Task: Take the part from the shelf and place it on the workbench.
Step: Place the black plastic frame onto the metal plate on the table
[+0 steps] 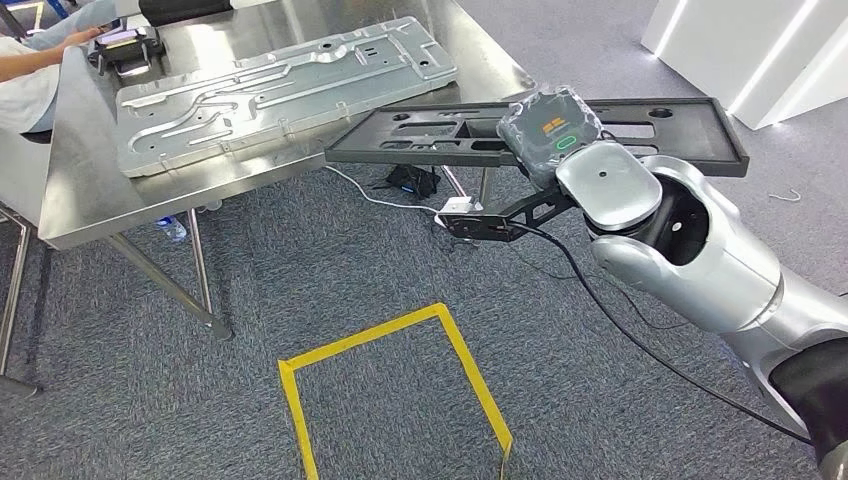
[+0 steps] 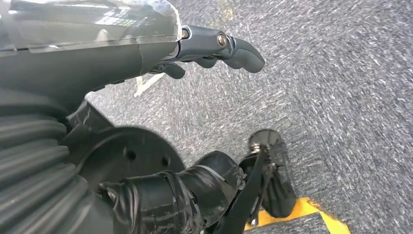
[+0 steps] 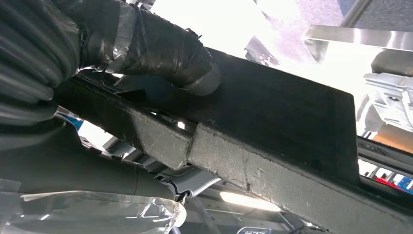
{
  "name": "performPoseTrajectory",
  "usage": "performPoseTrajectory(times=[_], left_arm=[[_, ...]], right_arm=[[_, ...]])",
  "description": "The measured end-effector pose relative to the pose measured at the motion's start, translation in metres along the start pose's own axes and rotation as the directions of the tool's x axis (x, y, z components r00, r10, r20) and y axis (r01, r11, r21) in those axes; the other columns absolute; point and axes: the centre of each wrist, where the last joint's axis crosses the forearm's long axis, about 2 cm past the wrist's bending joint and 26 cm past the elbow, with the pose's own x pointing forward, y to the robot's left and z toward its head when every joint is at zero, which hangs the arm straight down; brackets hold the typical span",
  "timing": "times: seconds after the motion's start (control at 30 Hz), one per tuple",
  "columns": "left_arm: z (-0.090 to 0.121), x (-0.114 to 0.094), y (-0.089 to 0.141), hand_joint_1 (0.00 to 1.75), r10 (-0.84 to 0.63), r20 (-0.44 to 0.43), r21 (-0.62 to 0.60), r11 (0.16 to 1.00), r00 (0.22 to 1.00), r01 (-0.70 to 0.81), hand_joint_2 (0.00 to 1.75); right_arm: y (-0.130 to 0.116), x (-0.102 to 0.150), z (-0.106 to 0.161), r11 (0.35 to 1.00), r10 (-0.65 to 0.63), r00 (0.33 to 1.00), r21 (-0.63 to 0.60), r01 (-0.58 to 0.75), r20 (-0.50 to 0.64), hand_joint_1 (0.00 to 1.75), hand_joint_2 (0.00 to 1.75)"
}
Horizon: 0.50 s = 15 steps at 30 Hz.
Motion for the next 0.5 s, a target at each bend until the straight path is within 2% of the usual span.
performPoseTrajectory(times=[0.5], left_arm=[[0.0005, -0.0010, 0.0001, 0.00, -0.004, 0.001, 0.000, 1.000, 1.000, 0.004, 1.75]], right_arm=[[0.0001, -0.0008, -0.0012, 1.000, 0.000, 1.000, 0.003, 0.000, -0.003, 1.75, 1.75]])
